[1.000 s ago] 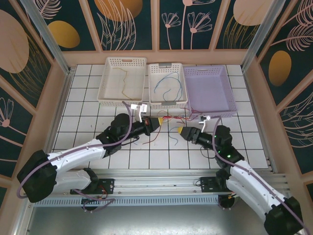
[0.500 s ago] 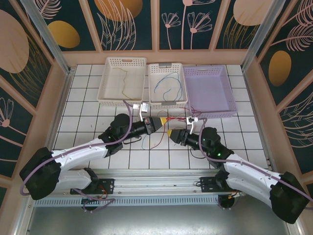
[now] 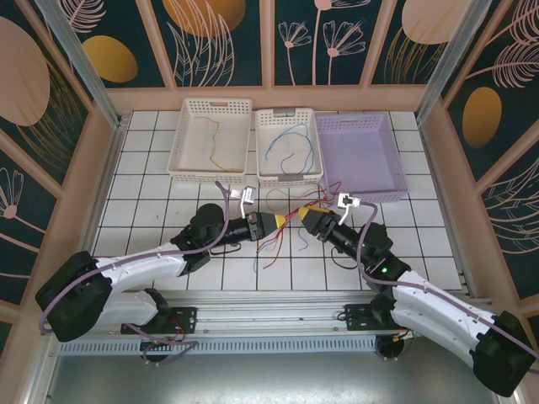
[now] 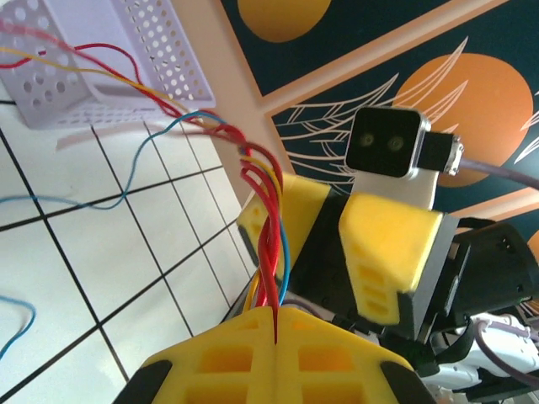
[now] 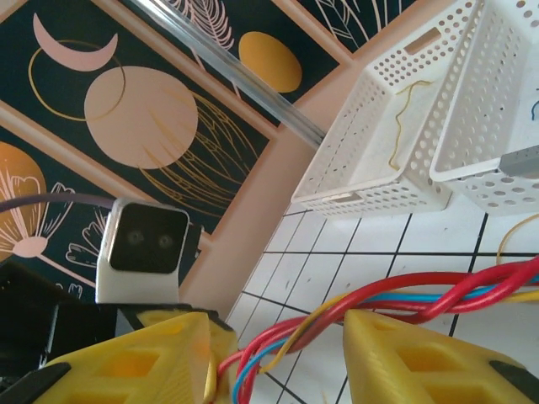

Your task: Untangle the cables

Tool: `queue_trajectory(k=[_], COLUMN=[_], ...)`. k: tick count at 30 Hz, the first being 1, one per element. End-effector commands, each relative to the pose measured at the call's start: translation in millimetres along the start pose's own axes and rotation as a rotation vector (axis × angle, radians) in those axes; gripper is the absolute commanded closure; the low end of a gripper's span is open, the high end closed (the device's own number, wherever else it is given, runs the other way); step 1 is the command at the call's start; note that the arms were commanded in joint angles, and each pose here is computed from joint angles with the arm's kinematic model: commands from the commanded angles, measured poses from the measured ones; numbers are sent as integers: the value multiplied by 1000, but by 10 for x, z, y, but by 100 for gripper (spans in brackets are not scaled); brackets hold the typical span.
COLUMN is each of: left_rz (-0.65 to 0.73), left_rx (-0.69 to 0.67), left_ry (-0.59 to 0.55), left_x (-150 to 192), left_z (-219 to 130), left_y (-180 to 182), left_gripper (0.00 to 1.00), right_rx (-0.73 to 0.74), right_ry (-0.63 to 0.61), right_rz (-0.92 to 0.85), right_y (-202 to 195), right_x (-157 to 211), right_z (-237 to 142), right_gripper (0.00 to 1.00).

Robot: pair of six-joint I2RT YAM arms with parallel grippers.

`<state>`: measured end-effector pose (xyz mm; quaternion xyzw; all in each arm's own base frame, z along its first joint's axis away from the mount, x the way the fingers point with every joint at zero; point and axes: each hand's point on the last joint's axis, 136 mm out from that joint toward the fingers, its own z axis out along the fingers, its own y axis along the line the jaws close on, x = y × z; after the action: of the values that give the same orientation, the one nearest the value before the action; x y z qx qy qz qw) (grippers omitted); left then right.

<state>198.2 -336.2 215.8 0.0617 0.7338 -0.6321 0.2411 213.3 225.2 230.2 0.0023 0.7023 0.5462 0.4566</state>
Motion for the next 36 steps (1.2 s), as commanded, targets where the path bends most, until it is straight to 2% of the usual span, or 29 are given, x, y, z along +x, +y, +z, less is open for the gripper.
queue_trajectory(k=[1,7,9,12,15,19,25,36], left_rz=[12,16,21,28,31,47,127,255], left_rx=[73,98,98,83,72,46,-38,-245], left_ry=[2,6,16,24,34,40,11,-109], left_x=[23,34,56,81,124,145,51,-281], left_z=[-47,-65,-64,-74,-84,-104,-167,-407], left_y=[-162,-207,-205,-163,-111,-62,-60,6], left_gripper=[100,100,100,100,100,100,100,100], right_rx=[1,6,9,19,26,43,89,165], right_ry=[-1,56,59,48,47,54,48,-4], right_rz=[1,30,29,27,20,17,6,35], right_y=[16,-26,-24,-28,-44,-88,-189,-497], right_x=[-31,74,70,41,42,63,68,-30], right_z=[65,177,193,192,197,195,106,-238], right_gripper=[57,66,73,74,81,99,100,100])
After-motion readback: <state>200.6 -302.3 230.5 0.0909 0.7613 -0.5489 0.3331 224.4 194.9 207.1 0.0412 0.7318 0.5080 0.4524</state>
